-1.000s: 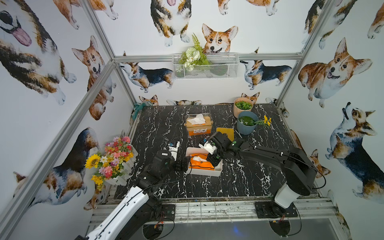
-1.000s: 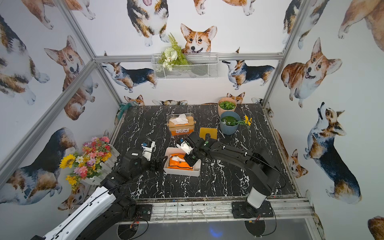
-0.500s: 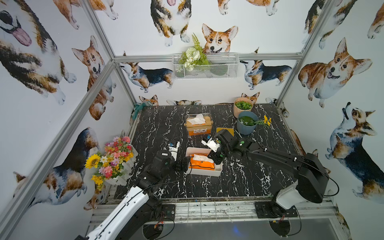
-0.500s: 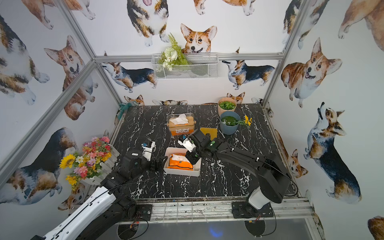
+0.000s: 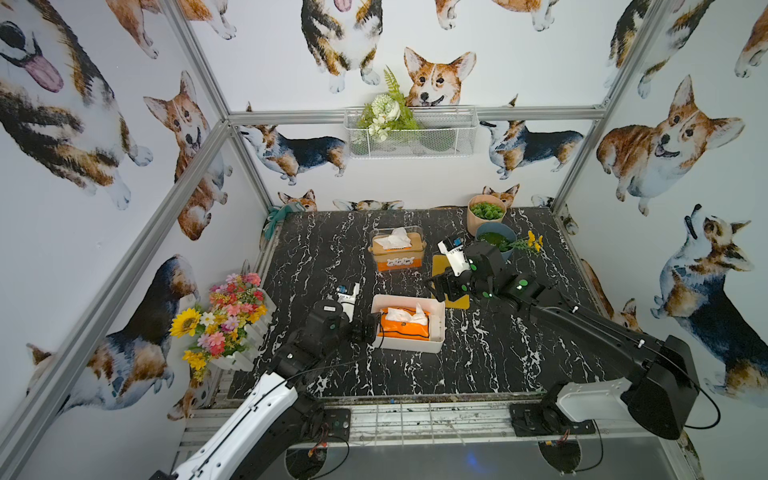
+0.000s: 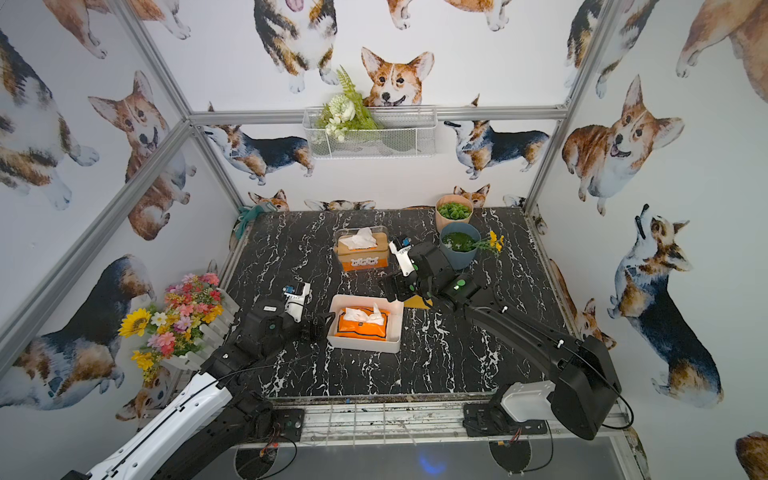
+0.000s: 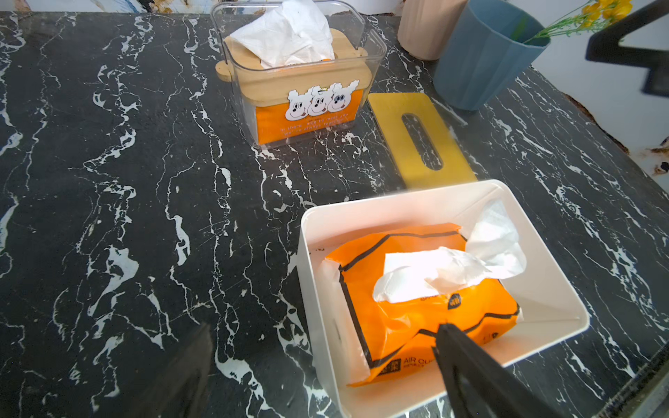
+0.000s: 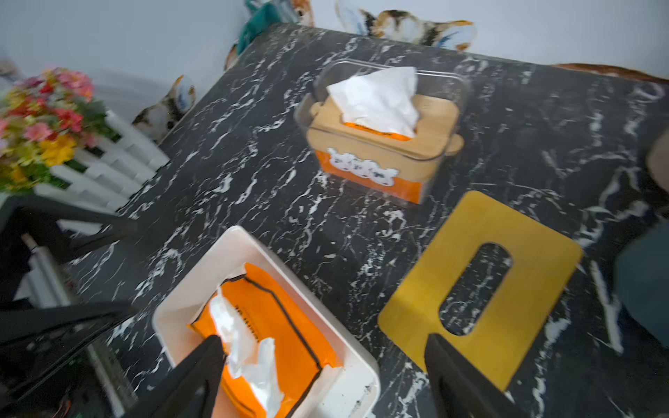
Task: Put the tissue paper into the tissue box
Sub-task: Pick up the box lid from the center of the board.
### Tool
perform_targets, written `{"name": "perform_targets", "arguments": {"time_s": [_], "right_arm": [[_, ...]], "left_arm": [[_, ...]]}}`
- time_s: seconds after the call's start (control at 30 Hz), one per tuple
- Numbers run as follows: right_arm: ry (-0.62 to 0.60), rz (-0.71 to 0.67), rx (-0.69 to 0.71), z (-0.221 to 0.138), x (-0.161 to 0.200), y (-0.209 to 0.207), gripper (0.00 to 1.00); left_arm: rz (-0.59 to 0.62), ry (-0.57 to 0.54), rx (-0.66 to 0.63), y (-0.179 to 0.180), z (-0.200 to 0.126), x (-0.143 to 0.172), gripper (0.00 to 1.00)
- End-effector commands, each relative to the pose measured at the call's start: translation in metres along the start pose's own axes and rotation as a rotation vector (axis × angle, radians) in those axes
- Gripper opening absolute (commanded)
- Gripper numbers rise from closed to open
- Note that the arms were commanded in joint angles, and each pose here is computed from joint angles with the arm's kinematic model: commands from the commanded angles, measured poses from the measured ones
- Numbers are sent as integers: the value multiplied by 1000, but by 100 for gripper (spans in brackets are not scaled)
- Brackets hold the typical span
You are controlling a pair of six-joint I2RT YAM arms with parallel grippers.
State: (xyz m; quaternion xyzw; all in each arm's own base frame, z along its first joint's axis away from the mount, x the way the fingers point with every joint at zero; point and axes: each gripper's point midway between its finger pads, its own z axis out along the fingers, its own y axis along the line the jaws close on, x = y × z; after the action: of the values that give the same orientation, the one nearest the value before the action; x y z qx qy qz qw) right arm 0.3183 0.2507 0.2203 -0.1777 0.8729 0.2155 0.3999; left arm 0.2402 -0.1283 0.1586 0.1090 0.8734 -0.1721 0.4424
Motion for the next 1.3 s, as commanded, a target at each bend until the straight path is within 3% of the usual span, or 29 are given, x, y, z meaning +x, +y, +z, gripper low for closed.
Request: {"name": "perform_targets", "arguments": {"time_s": [0.0, 0.17, 0.43, 0.9, 1.27], "right_arm": [[27, 153, 212, 5, 12, -50, 91], [125, 245, 380, 26, 45, -91, 94], [239, 280, 518, 66, 81, -120, 94], [280, 404, 546, 100, 104, -157, 77], [311, 404, 580, 118, 107, -173, 69]], "left_arm": [[4, -21, 15, -3, 0, -6, 100], [5, -23, 15, -3, 0, -6, 100], [5, -21, 15, -3, 0, -5, 100], [4, -23, 19, -4, -1, -6, 100], [6, -23, 19, -4, -1, -6, 100]]}}
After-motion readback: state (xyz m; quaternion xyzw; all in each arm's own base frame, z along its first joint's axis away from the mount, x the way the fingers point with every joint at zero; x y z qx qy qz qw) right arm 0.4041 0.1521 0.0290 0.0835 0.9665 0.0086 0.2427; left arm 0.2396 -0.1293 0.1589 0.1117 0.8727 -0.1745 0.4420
